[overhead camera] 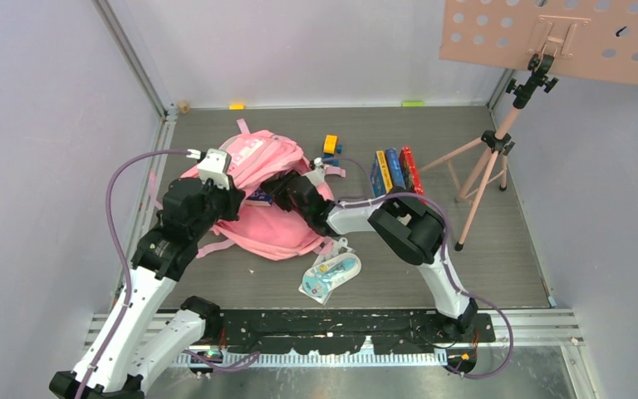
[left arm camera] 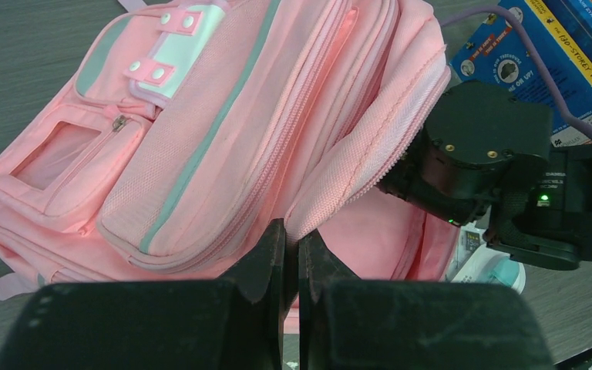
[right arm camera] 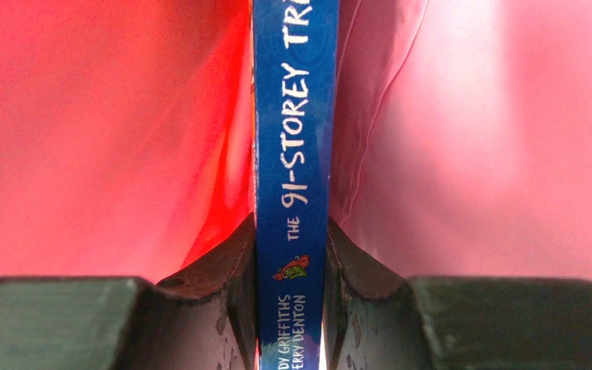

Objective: Pack the student bag
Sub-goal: Place the book in the student bag.

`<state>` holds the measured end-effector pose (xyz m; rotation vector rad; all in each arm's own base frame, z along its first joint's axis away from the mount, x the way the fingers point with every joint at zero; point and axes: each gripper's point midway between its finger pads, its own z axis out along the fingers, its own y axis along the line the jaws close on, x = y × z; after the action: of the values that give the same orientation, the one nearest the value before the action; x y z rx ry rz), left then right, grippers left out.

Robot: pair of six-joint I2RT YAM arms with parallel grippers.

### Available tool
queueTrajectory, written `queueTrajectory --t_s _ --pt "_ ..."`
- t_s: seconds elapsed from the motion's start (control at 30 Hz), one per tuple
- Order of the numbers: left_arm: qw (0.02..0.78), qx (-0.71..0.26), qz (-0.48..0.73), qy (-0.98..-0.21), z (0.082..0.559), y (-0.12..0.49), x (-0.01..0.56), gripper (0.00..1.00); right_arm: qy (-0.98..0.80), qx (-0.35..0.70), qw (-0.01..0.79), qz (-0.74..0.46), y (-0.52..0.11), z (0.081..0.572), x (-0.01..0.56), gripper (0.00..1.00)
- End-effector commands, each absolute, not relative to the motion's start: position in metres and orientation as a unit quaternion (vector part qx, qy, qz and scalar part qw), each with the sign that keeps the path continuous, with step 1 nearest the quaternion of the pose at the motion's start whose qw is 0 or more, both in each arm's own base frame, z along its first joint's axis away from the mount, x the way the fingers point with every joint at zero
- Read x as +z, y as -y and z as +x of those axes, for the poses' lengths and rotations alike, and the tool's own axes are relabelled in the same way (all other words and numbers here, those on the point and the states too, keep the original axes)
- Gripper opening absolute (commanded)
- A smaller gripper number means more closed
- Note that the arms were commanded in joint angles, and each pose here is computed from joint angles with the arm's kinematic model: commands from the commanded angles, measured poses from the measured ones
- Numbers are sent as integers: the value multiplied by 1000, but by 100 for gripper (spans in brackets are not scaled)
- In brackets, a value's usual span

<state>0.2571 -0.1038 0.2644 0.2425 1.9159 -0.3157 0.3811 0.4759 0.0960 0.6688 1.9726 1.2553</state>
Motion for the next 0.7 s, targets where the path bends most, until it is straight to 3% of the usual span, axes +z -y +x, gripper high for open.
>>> queueTrajectory --t_s 0.0,0.27,0.33,0.53,0.67 --pt "613 -174 96 -765 264 115 305 0 -734 476 408 262 -484 409 116 6" --pt "613 -170 95 -766 264 114 304 0 -745 468 420 220 -502 404 119 51" --pt "614 -167 95 -766 264 112 304 0 -751 452 431 215 -490 400 114 57" --pt "616 -162 94 -765 264 110 304 0 -763 402 469 189 -456 388 119 65" --pt "616 -161 95 -765 263 110 304 0 -768 382 484 174 -444 377 121 64"
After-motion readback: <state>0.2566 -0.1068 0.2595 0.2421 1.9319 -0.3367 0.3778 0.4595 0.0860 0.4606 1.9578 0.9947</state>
